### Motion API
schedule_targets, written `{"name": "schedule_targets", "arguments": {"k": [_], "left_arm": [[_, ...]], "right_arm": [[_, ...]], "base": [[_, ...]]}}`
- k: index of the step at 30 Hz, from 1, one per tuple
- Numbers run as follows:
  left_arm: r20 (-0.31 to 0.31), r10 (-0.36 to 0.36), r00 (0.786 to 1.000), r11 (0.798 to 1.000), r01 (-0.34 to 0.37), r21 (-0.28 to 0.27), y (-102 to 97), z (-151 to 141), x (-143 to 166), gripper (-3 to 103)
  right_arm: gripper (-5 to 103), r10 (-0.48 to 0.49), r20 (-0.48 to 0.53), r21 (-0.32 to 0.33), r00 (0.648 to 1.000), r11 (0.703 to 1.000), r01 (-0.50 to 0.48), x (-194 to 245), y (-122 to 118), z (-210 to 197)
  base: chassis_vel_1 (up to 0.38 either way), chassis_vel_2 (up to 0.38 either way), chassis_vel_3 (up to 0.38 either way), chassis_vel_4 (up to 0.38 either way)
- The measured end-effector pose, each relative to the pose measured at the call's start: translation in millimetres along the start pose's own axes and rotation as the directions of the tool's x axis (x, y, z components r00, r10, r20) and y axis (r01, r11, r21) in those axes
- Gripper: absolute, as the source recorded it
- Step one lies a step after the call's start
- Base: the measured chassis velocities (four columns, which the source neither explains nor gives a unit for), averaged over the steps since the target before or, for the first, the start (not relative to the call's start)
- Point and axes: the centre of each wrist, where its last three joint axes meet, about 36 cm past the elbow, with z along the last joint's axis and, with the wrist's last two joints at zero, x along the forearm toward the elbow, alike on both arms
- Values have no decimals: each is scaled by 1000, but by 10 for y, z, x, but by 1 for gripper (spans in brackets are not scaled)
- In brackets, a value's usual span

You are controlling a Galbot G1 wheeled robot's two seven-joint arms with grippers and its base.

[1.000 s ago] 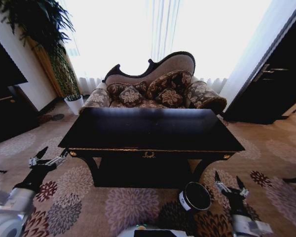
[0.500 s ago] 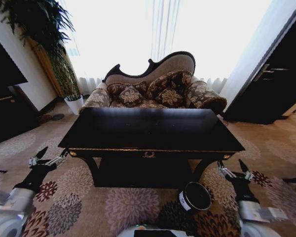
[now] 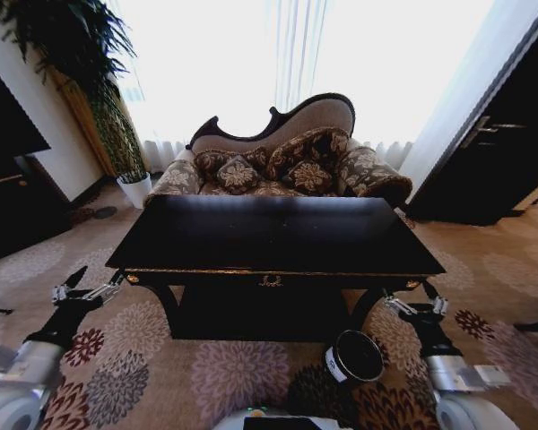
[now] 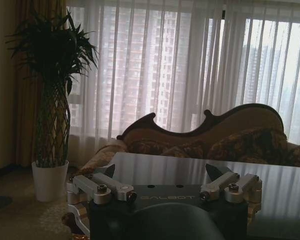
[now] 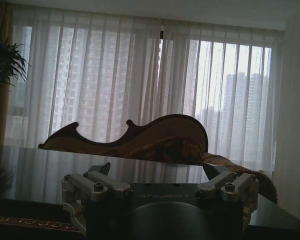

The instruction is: Move to the front of the table and place the trash on the table into the trash bin.

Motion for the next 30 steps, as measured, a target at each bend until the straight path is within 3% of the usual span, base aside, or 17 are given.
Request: {"name": "schedule_targets", "arguments": {"k": [18,30], "left_arm": [[0,0,1000,1000,0,0,0,0,0,100],[0,0,1000,1000,0,0,0,0,0,100]], "right_arm": [[100,-20,-101,4,995,1000,21,-116,-53,-172],[100,-16,-105,2,994,1000,17,-116,-52,-174]], "base": [[0,0,0,0],[0,0,0,0]]}}
